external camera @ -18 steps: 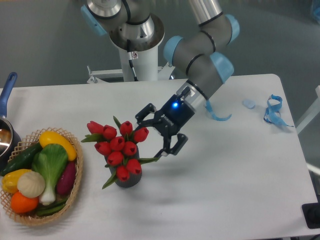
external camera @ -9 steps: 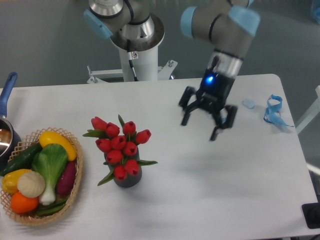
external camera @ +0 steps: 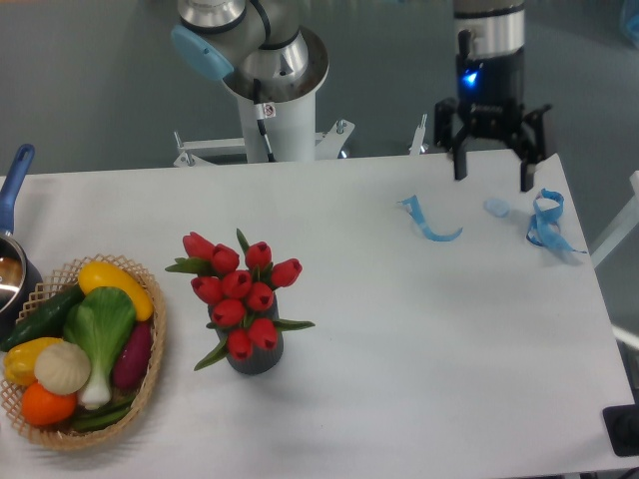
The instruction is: Insert the flowers into the vase
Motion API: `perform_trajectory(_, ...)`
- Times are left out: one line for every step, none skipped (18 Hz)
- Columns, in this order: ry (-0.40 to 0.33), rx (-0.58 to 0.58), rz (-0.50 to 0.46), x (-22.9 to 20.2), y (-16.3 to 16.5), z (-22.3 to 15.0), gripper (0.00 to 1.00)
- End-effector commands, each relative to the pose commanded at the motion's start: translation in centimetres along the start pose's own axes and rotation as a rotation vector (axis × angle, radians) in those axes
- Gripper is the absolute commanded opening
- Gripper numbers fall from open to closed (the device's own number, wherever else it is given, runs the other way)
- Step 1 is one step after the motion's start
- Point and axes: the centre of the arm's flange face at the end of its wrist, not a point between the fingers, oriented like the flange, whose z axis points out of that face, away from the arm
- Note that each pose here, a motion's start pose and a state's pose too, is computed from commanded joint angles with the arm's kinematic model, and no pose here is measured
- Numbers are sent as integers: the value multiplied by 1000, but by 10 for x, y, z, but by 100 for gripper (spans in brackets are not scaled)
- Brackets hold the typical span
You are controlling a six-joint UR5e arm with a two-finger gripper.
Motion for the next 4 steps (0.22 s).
perform_trajectory(13, -2, 28, 0, 5, -3, 100)
perform_trajectory(18, -4, 45, -1, 9, -5, 100)
perform_trajectory(22, -4, 54, 1, 13, -6, 100)
perform_trajectory(22, -4, 51, 3, 15, -7, 100)
